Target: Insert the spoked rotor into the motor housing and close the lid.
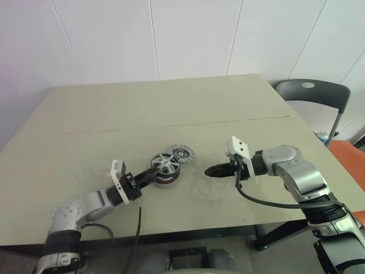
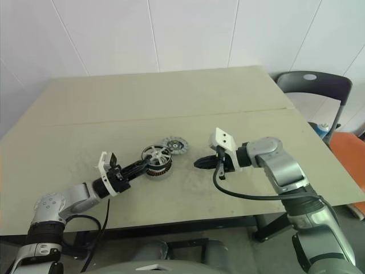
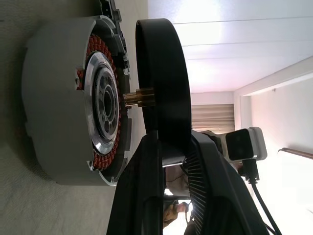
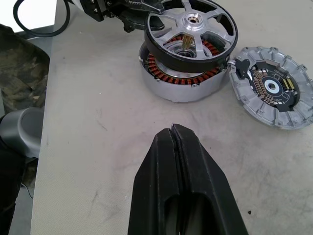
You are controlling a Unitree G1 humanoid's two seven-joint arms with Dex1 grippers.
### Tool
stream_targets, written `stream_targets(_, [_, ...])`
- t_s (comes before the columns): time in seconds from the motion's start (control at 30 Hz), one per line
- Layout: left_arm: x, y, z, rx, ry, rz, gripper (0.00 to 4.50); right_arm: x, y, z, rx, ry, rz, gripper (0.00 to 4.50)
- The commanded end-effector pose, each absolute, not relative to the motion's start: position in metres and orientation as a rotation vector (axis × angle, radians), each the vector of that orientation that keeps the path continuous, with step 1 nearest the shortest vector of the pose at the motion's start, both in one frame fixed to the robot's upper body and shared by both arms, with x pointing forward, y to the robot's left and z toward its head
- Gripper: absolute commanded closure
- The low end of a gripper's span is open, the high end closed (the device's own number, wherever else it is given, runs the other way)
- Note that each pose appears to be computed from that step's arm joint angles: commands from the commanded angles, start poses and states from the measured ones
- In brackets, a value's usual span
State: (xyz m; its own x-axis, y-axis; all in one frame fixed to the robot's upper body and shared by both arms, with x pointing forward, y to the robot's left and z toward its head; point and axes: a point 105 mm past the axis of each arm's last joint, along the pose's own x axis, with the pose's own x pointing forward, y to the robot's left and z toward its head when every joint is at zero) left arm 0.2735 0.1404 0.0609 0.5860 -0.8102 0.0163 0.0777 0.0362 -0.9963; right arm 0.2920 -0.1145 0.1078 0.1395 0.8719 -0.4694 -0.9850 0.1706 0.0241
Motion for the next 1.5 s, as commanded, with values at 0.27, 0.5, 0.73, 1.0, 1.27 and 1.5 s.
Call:
stream_targets(0.27, [0.274,0.143,0.058,-1.379,0.673,-0.777,4.12,0.289,-0.113,0.121,-0.345,0.378,1.386,4.5])
stream_targets(0.5, [0.273,0.143,0.056,-1.38,0.675,-0.772,4.12,0.288,-0.113,0.121,-0.35,0.38,1.387,4.5])
stream_targets(0.73, [0.274,0.146,0.055,-1.374,0.68,-0.764,4.12,0.288,-0.113,0.122,-0.354,0.378,1.383,4.5])
stream_targets(1.0, [0.275,0.146,0.052,-1.353,0.693,-0.748,1.77,0.288,-0.113,0.121,-0.355,0.377,1.377,4.5])
stream_targets(1.27, [0.287,0.16,0.059,-1.167,0.703,-0.711,0.51,0.29,-0.112,0.12,-0.357,0.378,1.374,4.5])
stream_targets(1.5, [0.306,0.192,0.102,-0.587,0.664,-0.738,0.51,0.294,-0.11,0.119,-0.364,0.375,1.374,4.5])
